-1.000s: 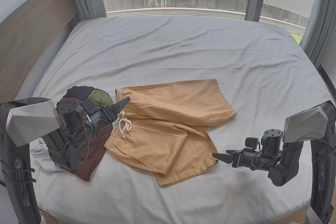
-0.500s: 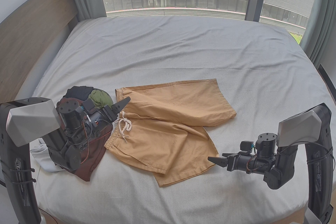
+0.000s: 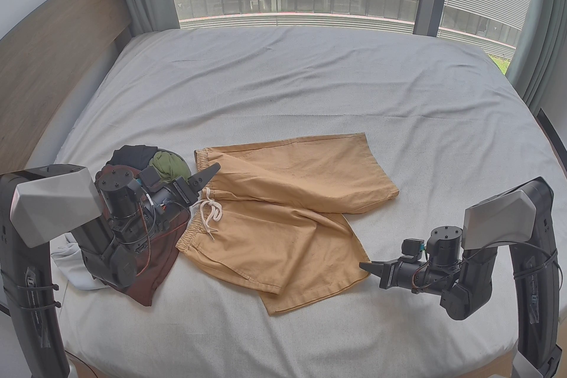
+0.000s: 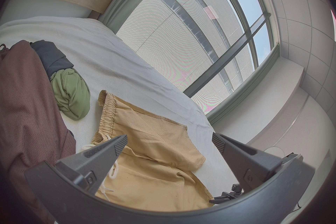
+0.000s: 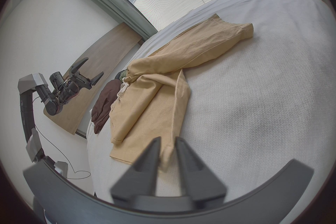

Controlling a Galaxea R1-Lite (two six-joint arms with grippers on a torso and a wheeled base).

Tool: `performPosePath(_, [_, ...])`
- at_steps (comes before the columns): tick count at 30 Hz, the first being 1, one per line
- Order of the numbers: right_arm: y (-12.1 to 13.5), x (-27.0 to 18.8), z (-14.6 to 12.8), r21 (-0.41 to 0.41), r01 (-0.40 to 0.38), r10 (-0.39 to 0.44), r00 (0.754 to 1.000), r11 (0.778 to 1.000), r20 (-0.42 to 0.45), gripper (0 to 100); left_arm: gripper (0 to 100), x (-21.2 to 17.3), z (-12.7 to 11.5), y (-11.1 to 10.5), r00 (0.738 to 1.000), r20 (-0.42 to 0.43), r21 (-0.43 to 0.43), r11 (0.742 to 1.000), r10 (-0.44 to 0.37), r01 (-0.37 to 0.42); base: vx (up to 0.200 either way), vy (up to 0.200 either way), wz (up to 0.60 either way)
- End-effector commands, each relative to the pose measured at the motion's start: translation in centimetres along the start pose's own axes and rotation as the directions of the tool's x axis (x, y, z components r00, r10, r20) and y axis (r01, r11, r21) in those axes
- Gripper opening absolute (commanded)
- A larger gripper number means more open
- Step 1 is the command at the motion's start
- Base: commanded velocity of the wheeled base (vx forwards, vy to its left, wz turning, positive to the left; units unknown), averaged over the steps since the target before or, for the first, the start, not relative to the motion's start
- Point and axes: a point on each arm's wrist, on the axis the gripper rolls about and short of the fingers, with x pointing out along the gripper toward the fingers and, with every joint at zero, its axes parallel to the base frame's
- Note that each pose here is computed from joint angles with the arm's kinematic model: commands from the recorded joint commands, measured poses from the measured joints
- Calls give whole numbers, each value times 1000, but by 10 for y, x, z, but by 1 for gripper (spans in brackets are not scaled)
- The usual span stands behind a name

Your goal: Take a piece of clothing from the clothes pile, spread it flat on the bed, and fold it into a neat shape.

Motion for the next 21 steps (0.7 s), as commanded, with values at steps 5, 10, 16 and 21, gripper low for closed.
performPosePath(5, [-1, -2, 1, 2, 5, -5, 1000, 1000, 4, 0, 100, 0, 0, 1, 1000, 0, -1, 1000, 2, -2, 0, 0, 0])
performPosePath(10, [-10, -10, 11, 7, 32, -32, 999, 999, 40, 0, 100, 0, -1, 1, 1000, -3, -2, 1000, 2, -2, 0, 0, 0])
performPosePath(16, [-27, -23, 29, 20, 78, -80, 991, 997, 106, 0, 100, 0, -1, 1, 1000, -4, -2, 1000, 3, -3, 0, 0, 0])
performPosePath(21, [-39, -26, 38, 24, 103, -105, 984, 994, 146, 0, 100, 0, -2, 1, 1000, -5, -2, 1000, 2, -2, 0, 0, 0])
